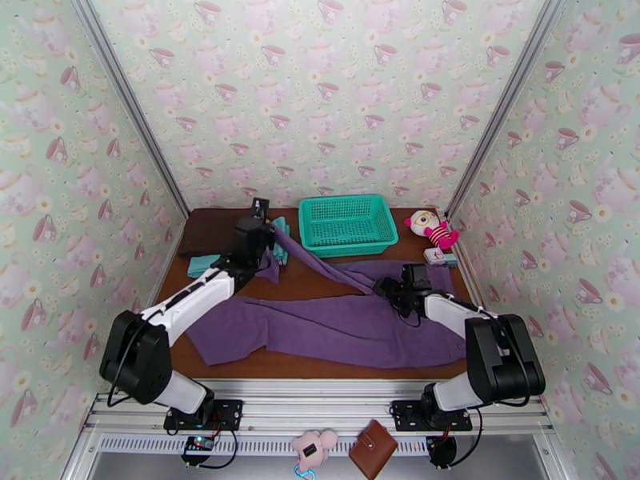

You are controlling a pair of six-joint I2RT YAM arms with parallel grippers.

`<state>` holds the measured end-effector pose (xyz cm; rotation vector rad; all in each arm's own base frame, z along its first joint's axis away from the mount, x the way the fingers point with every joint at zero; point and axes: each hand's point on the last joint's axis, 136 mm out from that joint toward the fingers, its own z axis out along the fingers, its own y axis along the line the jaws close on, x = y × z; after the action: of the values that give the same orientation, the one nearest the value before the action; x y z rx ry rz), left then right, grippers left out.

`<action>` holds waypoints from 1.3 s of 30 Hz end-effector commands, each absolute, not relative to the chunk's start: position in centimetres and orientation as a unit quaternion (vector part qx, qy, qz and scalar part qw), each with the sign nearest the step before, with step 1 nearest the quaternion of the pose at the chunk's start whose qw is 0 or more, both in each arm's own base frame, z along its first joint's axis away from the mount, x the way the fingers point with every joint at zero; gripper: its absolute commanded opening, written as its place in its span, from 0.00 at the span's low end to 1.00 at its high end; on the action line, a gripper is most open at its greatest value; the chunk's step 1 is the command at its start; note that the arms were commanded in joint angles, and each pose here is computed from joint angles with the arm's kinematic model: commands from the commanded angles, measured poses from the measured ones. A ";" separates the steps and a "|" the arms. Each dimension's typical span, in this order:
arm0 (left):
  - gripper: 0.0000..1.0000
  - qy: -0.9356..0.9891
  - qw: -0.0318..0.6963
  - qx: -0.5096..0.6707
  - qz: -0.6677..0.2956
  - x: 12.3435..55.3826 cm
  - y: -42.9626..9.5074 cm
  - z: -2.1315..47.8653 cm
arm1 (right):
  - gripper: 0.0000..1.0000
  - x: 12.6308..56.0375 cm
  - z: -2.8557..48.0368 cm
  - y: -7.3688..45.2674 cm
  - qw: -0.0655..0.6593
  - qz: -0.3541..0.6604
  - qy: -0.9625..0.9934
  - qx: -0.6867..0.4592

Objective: Fold and stack the trousers

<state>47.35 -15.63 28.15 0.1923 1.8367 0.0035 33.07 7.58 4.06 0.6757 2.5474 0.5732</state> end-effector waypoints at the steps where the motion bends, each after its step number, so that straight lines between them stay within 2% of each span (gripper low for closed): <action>1: 0.43 0.863 0.500 0.064 -0.043 44.3 -15.8 23.9 | 0.86 32.4 6.0 6.7 0.242 0.190 0.922 0.235; 3: 0.59 0.888 0.457 -0.045 0.014 41.1 -11.1 21.9 | 0.87 32.5 8.1 6.4 0.265 0.183 0.920 0.221; 4: 0.63 0.894 0.430 -0.121 0.029 39.0 -8.5 20.4 | 0.87 32.5 9.4 6.3 0.280 0.182 0.919 0.212; 7: 0.64 0.898 0.356 -0.258 -0.001 33.8 -5.4 14.6 | 0.88 32.7 12.3 6.6 0.311 0.183 0.914 0.185; 9: 0.65 0.890 0.315 -0.329 -0.028 31.7 -4.3 11.4 | 0.89 32.8 13.6 7.3 0.318 0.195 0.913 0.167; 14: 0.68 0.853 0.240 -0.462 -0.044 29.6 -1.7 6.0 | 0.89 32.9 14.2 8.2 0.320 0.216 0.911 0.147; 17: 0.69 0.842 0.206 -0.497 -0.026 29.5 -1.4 4.2 | 0.90 32.9 13.7 8.3 0.317 0.217 0.911 0.147; 19: 0.69 0.845 0.196 -0.497 0.004 29.6 -1.4 3.7 | 0.90 33.2 13.8 8.4 0.314 0.218 0.912 0.147; 22: 0.69 0.861 0.188 -0.471 -0.037 31.5 -4.5 2.2 | 0.90 33.8 14.5 8.8 0.303 0.221 0.917 0.137; 28: 0.69 0.909 0.196 -0.342 -0.137 34.7 -14.7 1.0 | 0.90 34.8 16.9 9.0 0.296 0.221 0.919 0.139; 34: 0.66 0.938 0.226 -0.168 -0.201 36.0 -21.9 2.3 | 0.90 34.3 18.3 8.8 0.314 0.219 0.911 0.154; 37: 0.58 0.921 0.232 -0.080 -0.302 35.8 -26.3 4.4 | 0.90 34.0 18.1 8.3 0.322 0.204 0.912 0.153; 39: 0.55 0.904 0.245 -0.078 -0.341 35.5 -26.7 6.0 | 0.91 34.2 18.0 7.9 0.327 0.190 0.914 0.149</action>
<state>36.23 -23.52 3.63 -0.4217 2.5340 -0.6782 34.70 8.65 18.40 0.3851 2.3822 0.5644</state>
